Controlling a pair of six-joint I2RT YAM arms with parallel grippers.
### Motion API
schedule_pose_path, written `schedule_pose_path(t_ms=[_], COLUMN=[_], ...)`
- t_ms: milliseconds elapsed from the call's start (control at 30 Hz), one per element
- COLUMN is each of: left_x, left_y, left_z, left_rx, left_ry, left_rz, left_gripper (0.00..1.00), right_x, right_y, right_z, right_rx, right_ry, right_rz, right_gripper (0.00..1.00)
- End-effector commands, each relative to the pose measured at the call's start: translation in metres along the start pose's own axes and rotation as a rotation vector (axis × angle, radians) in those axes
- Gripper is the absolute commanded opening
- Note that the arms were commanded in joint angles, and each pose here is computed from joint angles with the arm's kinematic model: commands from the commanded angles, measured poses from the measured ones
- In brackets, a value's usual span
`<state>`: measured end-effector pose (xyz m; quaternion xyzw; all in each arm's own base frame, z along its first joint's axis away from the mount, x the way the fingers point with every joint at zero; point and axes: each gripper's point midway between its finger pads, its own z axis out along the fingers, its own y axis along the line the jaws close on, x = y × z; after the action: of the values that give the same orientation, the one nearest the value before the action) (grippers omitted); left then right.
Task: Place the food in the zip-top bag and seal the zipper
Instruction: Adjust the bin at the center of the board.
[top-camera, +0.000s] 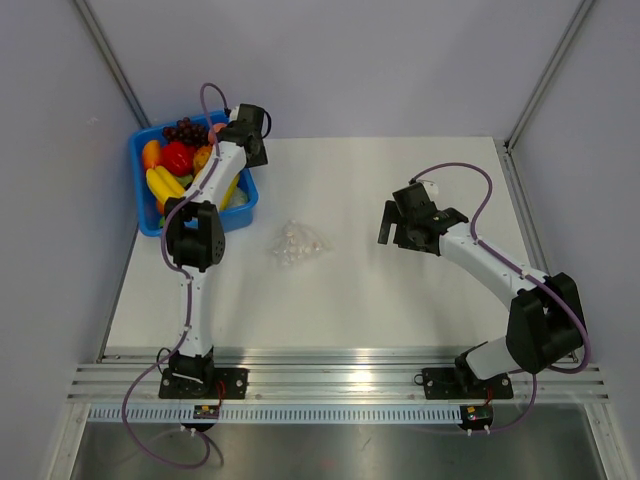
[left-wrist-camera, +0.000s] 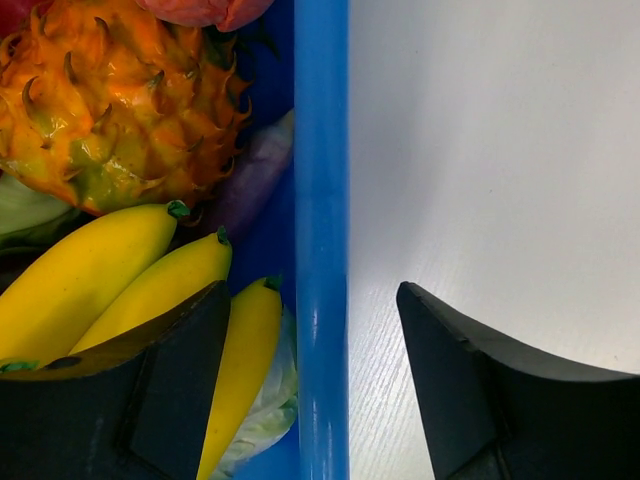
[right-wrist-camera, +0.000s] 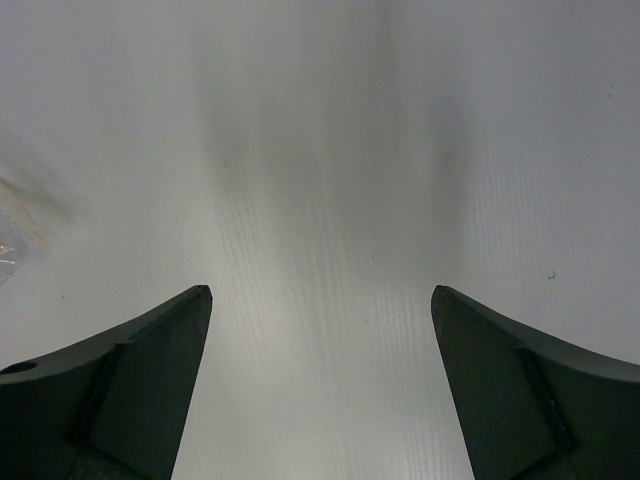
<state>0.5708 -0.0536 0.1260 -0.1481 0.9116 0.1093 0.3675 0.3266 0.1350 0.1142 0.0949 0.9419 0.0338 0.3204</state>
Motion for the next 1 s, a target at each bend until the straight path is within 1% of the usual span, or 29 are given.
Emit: schedule_pose_path(t_ms=[0,133,267,300,333,367,400,433,467,500,533,567,600,633,667,700,733,767,800,833,867,933,967], left_x=[-0.023,-0.016,-0.011,-0.011,-0.003,-0.007,-0.014,0.002,-0.003,-0.009,-0.007,0.007,0.0,0.003,0.017,0.021,0.015,0.029,0.036,0.031,0.045,0.047,0.052], left_y=[0.003,0.005,0.003,0.001,0.002,-0.001,-0.002,0.001,0.0,0.001,0.002,0.002,0.001,0.0,0.002,0.0,0.003,0.005,0.005,0.006,0.004,0.003,0.003], left_z=[0.001,0.005,0.006,0.005,0.007,0.005,-0.005,-0.002,-0.005,-0.019,-0.021,-0.018,-0.034,-0.037,-0.037,-0.041,-0.053,-0.052,-0.054,-0.064,-0.065,-0.075,-0.076], left_rx=[-0.007,-0.017,0.001,0.017,0.023,0.044,0.073,0.078,0.093,0.123,0.136,0.154,0.199,0.22,0.232,0.265,0.28,0.289,0.308,0.328,0.358,0.384,0.391], left_ry=[-0.067,-0.054,-0.043,-0.042,-0.027,-0.048,-0.068,-0.039,-0.07,-0.096,-0.103,-0.089,-0.117,-0.118,-0.101,-0.103,-0.135,-0.113,-0.108,-0.136,-0.111,-0.117,-0.104], left_rz=[-0.028,-0.01,0.014,0.029,0.046,0.048,0.068,0.095,0.096,0.115,0.129,0.151,0.178,0.197,0.221,0.249,0.248,0.265,0.278,0.278,0.297,0.301,0.306], left_gripper=[0.7,0.63,0.44,0.32,0.25,0.2,0.07,0.01,0.0,0.0,0.0,0.0,0.0,0.0,0.0,0.0,0.0,0.0,0.0,0.0,0.0,0.0,0.02], right_x=[-0.009,-0.009,-0.007,-0.007,-0.008,-0.007,-0.007,-0.008,-0.006,-0.006,-0.005,-0.004,-0.004,-0.003,-0.002,-0.003,-0.002,0.0,-0.001,0.0,0.001,0.0,0.0], right_y=[0.003,0.001,0.001,0.001,0.001,0.002,0.002,0.003,0.004,0.005,0.008,0.009,0.012,0.012,0.014,0.015,0.017,0.017,0.018,0.02,0.022,0.023,0.024], right_z=[-0.006,-0.007,-0.008,-0.007,-0.007,-0.006,-0.005,-0.005,-0.003,-0.003,-0.002,0.0,0.0,0.002,0.003,0.003,0.004,0.006,0.007,0.007,0.009,0.01,0.01], right_rx=[-0.018,-0.013,-0.016,-0.012,-0.013,-0.015,-0.013,-0.015,-0.017,-0.022,-0.035,-0.039,-0.048,-0.048,-0.055,-0.061,-0.066,-0.068,-0.073,-0.082,-0.084,-0.091,-0.092], right_ry=[-0.033,-0.032,-0.029,-0.029,-0.03,-0.027,-0.025,-0.026,-0.019,-0.017,-0.013,-0.007,-0.005,-0.001,0.005,0.004,0.009,0.016,0.014,0.018,0.022,0.026,0.028], right_rz=[0.003,0.006,0.011,0.014,0.017,0.018,0.017,0.025,0.027,0.03,0.037,0.039,0.042,0.047,0.047,0.051,0.052,0.051,0.05,0.05,0.048,0.047,0.045], right_gripper=[0.99,0.99,0.99,1.0,0.99,1.0,0.99,1.0,0.99,0.99,1.0,0.99,0.99,0.99,0.99,0.99,1.0,1.0,0.99,0.99,1.0,0.99,0.99])
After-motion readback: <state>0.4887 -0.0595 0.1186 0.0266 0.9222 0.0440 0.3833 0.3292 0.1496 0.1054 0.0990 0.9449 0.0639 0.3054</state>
